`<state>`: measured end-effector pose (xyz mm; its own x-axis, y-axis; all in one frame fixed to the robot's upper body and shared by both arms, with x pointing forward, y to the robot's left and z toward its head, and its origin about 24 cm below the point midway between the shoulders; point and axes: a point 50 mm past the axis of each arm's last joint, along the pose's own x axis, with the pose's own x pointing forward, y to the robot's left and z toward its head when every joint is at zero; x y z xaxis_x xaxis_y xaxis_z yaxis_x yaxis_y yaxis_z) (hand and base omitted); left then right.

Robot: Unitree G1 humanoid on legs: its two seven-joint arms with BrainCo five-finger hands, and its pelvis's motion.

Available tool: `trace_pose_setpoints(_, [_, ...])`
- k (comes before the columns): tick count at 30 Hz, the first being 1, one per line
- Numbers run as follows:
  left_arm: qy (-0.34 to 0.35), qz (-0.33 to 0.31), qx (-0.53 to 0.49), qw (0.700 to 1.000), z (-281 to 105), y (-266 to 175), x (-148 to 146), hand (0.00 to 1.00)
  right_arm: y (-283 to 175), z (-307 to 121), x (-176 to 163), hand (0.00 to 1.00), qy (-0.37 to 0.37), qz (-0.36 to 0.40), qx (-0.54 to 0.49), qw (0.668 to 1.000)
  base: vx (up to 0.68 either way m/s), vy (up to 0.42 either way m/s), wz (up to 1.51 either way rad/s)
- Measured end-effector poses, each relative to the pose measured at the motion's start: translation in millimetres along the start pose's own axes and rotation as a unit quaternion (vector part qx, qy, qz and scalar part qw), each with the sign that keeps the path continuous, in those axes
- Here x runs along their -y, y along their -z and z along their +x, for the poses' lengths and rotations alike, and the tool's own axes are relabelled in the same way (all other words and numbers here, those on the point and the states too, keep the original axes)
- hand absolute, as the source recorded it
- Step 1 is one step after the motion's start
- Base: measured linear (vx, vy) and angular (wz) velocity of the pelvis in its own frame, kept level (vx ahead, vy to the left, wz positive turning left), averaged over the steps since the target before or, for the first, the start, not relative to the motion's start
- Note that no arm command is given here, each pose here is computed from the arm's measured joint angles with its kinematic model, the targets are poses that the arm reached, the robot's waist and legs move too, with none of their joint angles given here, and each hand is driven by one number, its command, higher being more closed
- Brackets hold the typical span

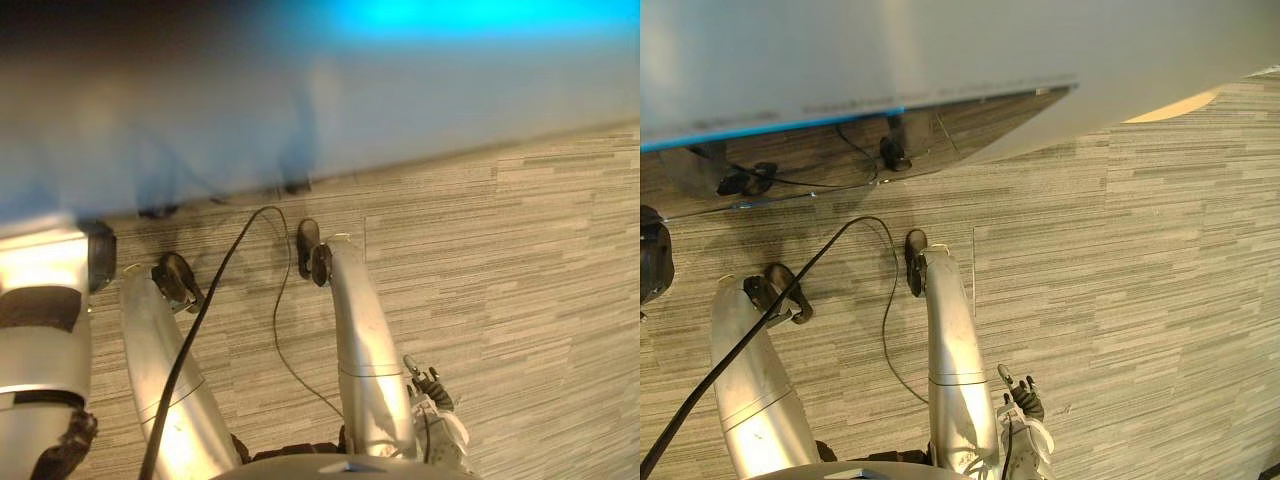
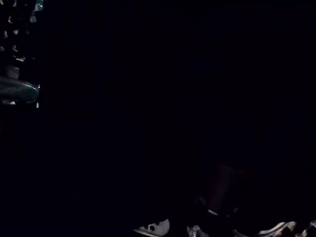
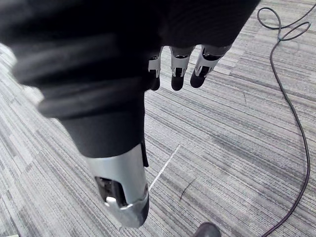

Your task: Pick up the laundry basket with both hands and put the clothes into the washing machine.

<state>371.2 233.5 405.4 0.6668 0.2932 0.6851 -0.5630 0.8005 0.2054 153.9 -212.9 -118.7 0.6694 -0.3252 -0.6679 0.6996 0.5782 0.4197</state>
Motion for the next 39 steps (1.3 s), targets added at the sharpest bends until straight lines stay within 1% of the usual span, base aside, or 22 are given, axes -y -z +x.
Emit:
trace_pose_setpoints(4, [0.027,0.061,0.001,0.998,0,4,2,0.0,1,0,1,0.0,-0.005,-0.001,-0.009,1.0,0.0,0.0,0.0])
trace_pose_setpoints(7, [0.056,0.132,0.0,0.99,-1,10,6,0.0,1,1,4,0.0,-0.002,-0.005,-0.015,1.0,0.0,0.0,0.0])
trace_pose_setpoints(9, [0.078,0.207,0.005,0.975,-2,12,11,0.0,2,1,6,0.0,-0.009,-0.006,-0.023,1.0,0.0,0.0,0.0])
trace_pose_setpoints(10, [0.084,0.222,0.008,0.971,-3,12,12,0.0,2,1,5,0.0,-0.011,-0.006,-0.022,1.0,0.0,0.0,0.0])
trace_pose_setpoints(14, [0.113,0.332,0.04,0.936,-6,11,22,0.0,-1,1,6,0.0,-0.015,-0.011,-0.019,1.0,0.0,0.005,0.03])
trace_pose_setpoints(17, [0.122,0.382,0.084,0.912,-10,2,28,0.0,-2,2,7,0.0,-0.015,-0.012,-0.017,1.0,0.0,0.012,0.09])
trace_pose_setpoints(18, [0.128,0.397,0.114,0.901,-14,-6,32,0.0,-2,2,7,0.0,-0.015,-0.012,-0.017,1.0,0.0,0.008,0.08])
trace_pose_setpoints(20, [0.136,0.409,0.164,0.887,-24,-18,39,0.0,-3,2,6,0.0,-0.018,-0.012,-0.016,1.0,0.0,0.004,0.12])
trace_pose_setpoints(21, [0.139,0.416,0.204,0.875,-33,-27,43,0.0,-3,2,6,0.0,-0.019,-0.012,-0.016,1.0,0.0,0.001,0.13])
trace_pose_setpoints(24, [0.149,0.428,0.273,0.849,-56,-38,49,0.0,-4,2,4,0.0,-0.03,-0.011,-0.014,0.999,0.0,0.002,0.06])
trace_pose_setpoints(26, [0.148,0.43,0.296,0.84,-68,-40,46,0.0,-8,2,0,0.0,-0.041,-0.01,-0.007,0.999,0.0,0.008,0.08])
trace_pose_setpoints(28, [0.139,0.412,0.294,0.851,-77,-35,38,0.0,-10,3,-3,0.0,-0.047,-0.01,-0.005,0.999,0.0,0.005,0.03])
trace_pose_setpoints(29, [0.121,0.384,0.272,0.874,-80,-29,28,0.0,-10,3,-3,0.0,-0.048,-0.01,-0.008,0.999,0.0,0.0,0.0])
trace_pose_setpoints(30, [0.089,0.324,0.227,0.914,-79,-21,14,0.0,-9,3,-3,0.0,-0.049,-0.01,-0.009,0.999,0.0,0.0,0.0])
trace_pose_setpoints(31, [0.07,0.271,0.194,0.94,-78,-15,5,0.0,-10,3,-4,0.0,-0.05,-0.01,-0.01,0.999,0.0,0.0,0.0])
trace_pose_setpoints(32, [0.026,0.172,0.125,0.977,-74,-2,-13,0.0,-9,3,-4,0.0,-0.053,-0.012,-0.013,0.998,0.0,0.0,0.0])
trace_pose_setpoints(33, [-0.01,0.1,0.076,0.992,-73,9,-25,0.0,-9,3,-6,0.0,-0.054,-0.011,-0.017,0.998,0.0,0.0,0.0])
trace_pose_setpoints(34, [-0.025,0.065,0.061,0.996,-72,12,-29,0.0,-9,3,-6,0.0,-0.055,-0.011,-0.018,0.998,0.0,0.0,0.0])
trace_pose_setpoints(35, [-0.052,0.009,0.045,0.998,-72,16,-37,0.0,-9,4,-8,0.0,-0.058,-0.01,-0.018,0.998,0.0,0.0,0.0])
trace_pose_setpoints(36, [-0.066,-0.032,0.037,0.997,-71,17,-39,0.0,-10,4,-10,0.0,-0.06,-0.01,-0.016,0.998,0.0,0.0,0.0])
trace_pose_setpoints(37, [-0.075,-0.053,0.035,0.995,-70,18,-40,0.0,-11,4,-11,0.0,-0.061,-0.01,-0.015,0.998,0.0,0.0,0.0])
trace_pose_setpoints(39, [-0.089,-0.119,0.025,0.989,-62,19,-40,0.0,-13,5,-14,0.0,-0.067,-0.009,-0.01,0.998,0.0,0.002,0.02])
